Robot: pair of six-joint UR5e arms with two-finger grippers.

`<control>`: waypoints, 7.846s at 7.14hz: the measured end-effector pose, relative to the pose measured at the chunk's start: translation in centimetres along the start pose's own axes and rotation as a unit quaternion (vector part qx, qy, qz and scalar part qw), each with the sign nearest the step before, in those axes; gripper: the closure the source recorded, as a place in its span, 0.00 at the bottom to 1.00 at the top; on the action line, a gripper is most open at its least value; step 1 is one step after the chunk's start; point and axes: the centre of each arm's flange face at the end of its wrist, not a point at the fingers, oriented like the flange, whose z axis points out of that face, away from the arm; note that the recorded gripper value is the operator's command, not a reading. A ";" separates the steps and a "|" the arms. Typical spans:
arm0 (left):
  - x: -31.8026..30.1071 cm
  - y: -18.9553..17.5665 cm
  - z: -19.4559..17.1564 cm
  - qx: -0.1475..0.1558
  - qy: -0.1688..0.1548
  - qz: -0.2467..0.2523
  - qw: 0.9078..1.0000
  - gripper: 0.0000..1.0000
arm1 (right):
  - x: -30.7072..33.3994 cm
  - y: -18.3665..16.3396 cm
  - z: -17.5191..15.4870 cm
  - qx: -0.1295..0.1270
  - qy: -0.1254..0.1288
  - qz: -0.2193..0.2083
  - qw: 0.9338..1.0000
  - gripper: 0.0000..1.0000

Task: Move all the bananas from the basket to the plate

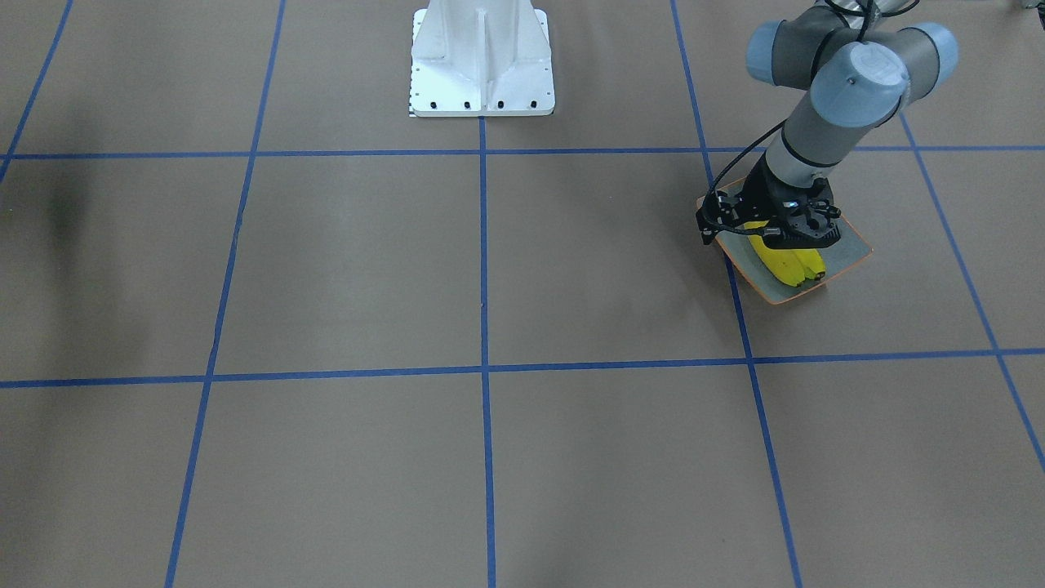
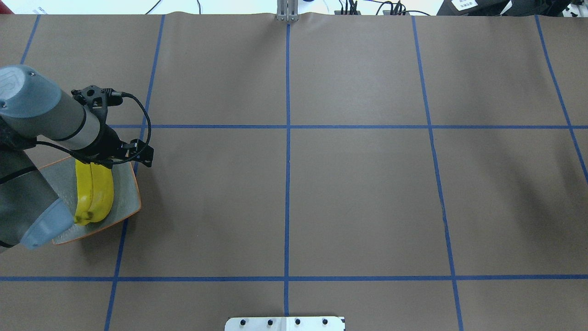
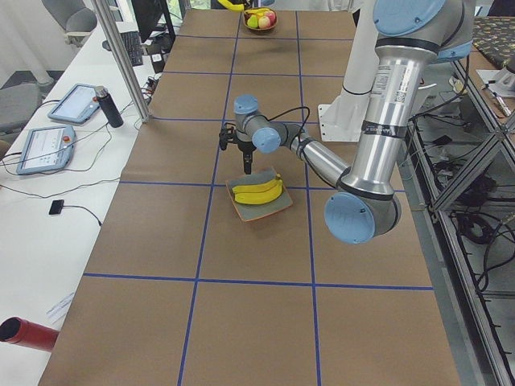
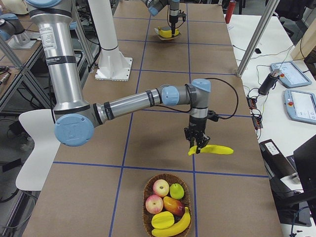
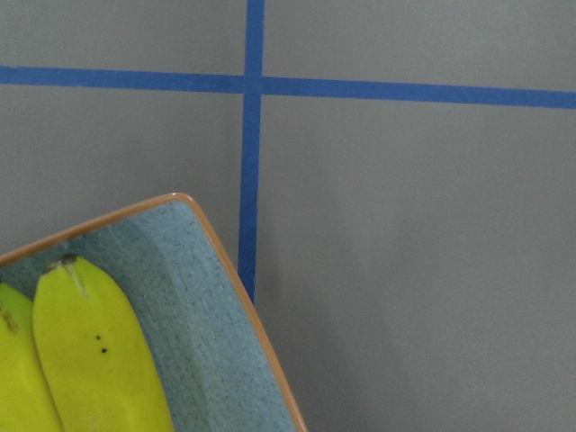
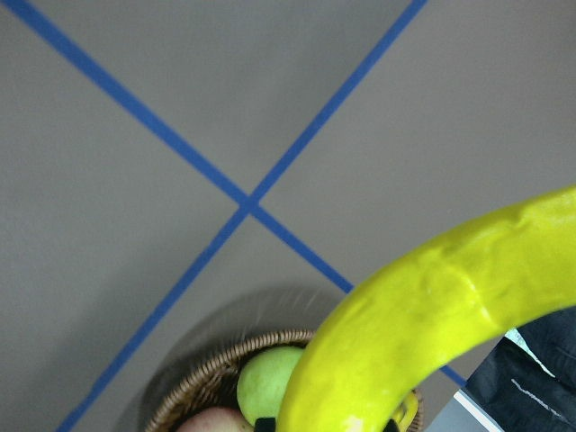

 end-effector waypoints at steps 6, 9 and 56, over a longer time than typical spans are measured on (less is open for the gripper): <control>8.4 -1.9 -4.5 0.048 0.106 -0.040 0.992 0.00 | -26.0 -17.3 -17.1 0.091 -0.158 0.129 0.975 1.00; 10.2 -1.7 -6.2 0.079 0.237 -0.059 0.967 0.00 | -37.5 -18.1 -23.2 0.155 -0.282 0.146 0.935 1.00; -24.2 5.3 -1.6 -0.025 0.263 -0.242 0.934 1.00 | -33.9 -13.2 -24.7 0.196 -0.419 0.226 0.857 0.00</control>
